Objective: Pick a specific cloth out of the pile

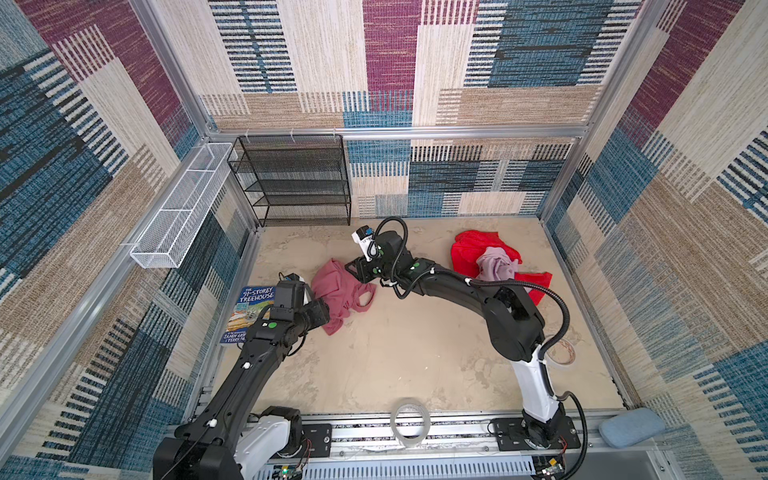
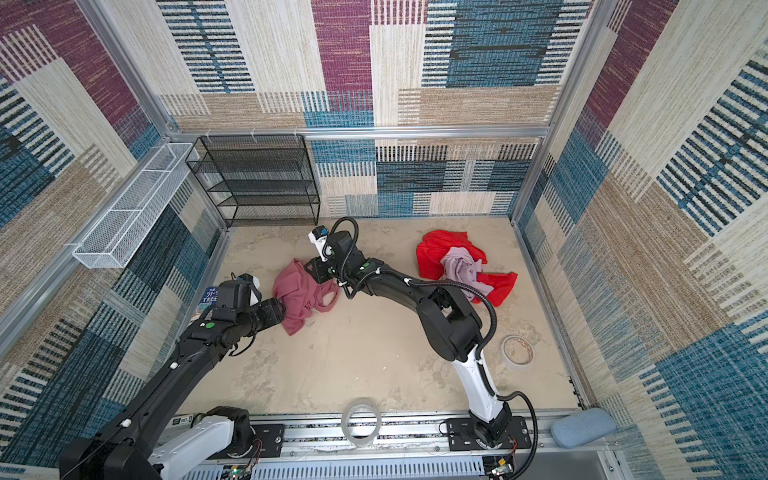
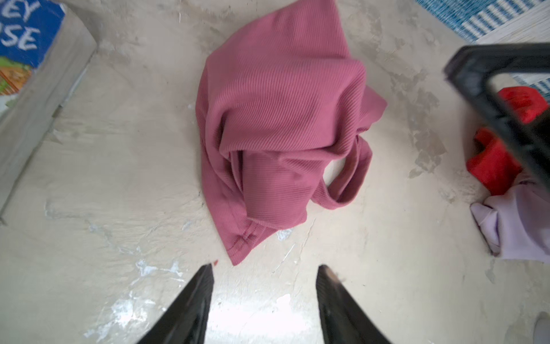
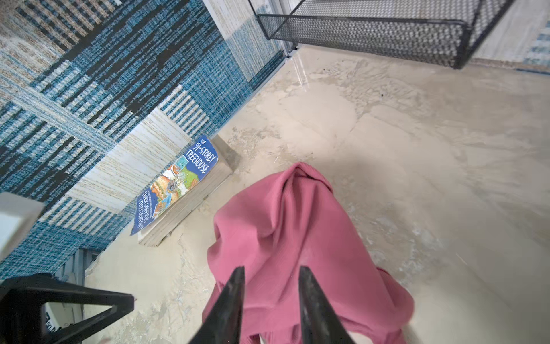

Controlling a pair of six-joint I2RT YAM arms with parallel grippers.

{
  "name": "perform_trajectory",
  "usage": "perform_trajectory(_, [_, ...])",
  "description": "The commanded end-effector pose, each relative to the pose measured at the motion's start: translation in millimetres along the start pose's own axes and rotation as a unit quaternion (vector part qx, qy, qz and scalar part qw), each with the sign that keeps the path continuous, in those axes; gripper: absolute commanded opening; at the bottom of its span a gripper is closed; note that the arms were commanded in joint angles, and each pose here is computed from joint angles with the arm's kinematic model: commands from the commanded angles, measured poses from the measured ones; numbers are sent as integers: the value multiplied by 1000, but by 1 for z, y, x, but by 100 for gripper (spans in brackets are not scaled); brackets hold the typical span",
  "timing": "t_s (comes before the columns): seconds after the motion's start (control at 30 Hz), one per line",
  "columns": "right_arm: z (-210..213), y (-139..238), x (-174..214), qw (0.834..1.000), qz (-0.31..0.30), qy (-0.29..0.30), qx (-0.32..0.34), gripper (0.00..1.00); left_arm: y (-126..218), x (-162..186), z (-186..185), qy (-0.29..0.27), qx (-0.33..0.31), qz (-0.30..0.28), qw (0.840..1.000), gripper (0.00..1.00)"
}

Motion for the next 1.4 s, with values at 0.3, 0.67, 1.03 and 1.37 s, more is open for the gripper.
perform_trajectory(0.3, [-28,51,1,998,-43,-39,12,35,-32,33,15,10,-46,40,998,51])
perform_trajectory(0.67, [-42,65,8,997,-43,-54,26,36,-55,40,24,15,-72,57,996,43])
perform_trajectory(1.03, [-45,62,11,997,-39,-59,30,35,-74,46,29,11,-80,65,995,42])
perform_trajectory(1.37, [-49,61,15,997,-33,-65,40,35,-90,52,28,14,-78,83,993,29])
Point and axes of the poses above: each gripper's point midway between its finger pads, its own y axis back along the fingers, its own z axis along the line the jaws close on, x = y × z, the point moved 2 cm from there along y, back along the fingers, and after that the axes turned 2 degrees about -y, right-handed, at the moved point
